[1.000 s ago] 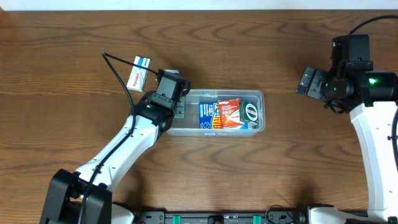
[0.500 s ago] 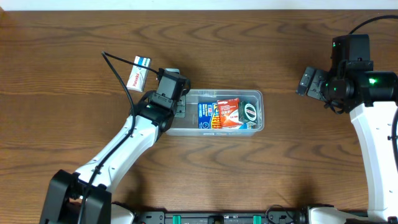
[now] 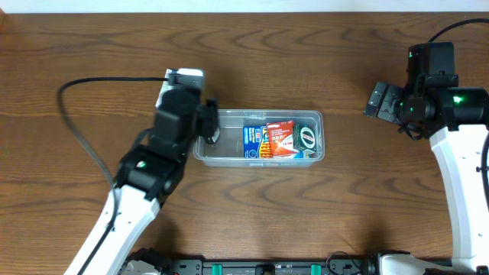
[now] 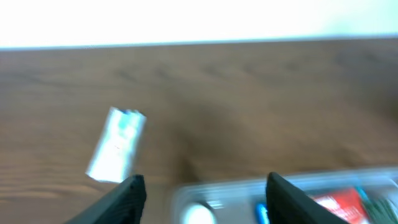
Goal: Pack container
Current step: 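Carry the bottle into the container's left end and release it, then move the left gripper to the white Panadol box and grasp it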
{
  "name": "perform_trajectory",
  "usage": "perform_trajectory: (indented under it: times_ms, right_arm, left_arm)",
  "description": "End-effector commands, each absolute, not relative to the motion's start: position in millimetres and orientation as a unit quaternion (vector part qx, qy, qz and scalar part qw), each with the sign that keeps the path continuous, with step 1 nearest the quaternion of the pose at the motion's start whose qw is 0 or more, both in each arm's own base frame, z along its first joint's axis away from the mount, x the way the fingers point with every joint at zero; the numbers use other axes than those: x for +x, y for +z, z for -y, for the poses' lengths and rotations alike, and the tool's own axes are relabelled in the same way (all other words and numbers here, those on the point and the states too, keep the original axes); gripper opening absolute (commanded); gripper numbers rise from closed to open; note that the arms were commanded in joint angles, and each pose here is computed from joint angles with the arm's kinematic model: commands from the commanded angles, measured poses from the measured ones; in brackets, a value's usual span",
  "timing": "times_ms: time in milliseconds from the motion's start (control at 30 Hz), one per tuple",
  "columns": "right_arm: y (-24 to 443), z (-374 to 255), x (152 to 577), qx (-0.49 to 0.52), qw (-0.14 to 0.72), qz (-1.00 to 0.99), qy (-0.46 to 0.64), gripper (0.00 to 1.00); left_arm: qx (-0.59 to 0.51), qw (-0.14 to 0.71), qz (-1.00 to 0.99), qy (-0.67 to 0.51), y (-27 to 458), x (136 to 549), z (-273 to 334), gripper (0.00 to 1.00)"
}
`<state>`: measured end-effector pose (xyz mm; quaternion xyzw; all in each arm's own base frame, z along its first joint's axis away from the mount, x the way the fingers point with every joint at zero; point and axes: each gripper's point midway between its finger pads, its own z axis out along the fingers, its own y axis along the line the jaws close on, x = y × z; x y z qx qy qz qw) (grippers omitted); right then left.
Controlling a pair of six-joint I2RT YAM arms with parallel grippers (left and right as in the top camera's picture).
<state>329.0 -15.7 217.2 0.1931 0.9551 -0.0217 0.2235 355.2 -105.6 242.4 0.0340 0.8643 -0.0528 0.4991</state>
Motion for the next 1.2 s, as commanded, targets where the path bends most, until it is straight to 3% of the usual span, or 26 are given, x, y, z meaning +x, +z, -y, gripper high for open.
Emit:
perform_trajectory:
  times_ms: [0,367,767,1167]
  right_arm:
    - [216,18,329,0.197,0.221,-0.955,-0.024,0.99]
    - [216,18,329,0.197,0.221,-0.955,-0.024,0.99]
    - [216,18,329,0.197,0.221,-0.955,-0.024,0.99]
    - [216,18,329,0.197,0.221,-0.955,-0.024,0.99]
  left_arm:
    - [0.051,0.522,-0.85,0.037,256,367,69,0.68]
    - [-0.017,0.482,-0.869,0.109,194,428,-11,0.98]
    - [-0.008,0.405,-0.908,0.106,82,460,-13,0.98]
    - [0.006,0.372,-0.924,0.085,32,464,-5,0.98]
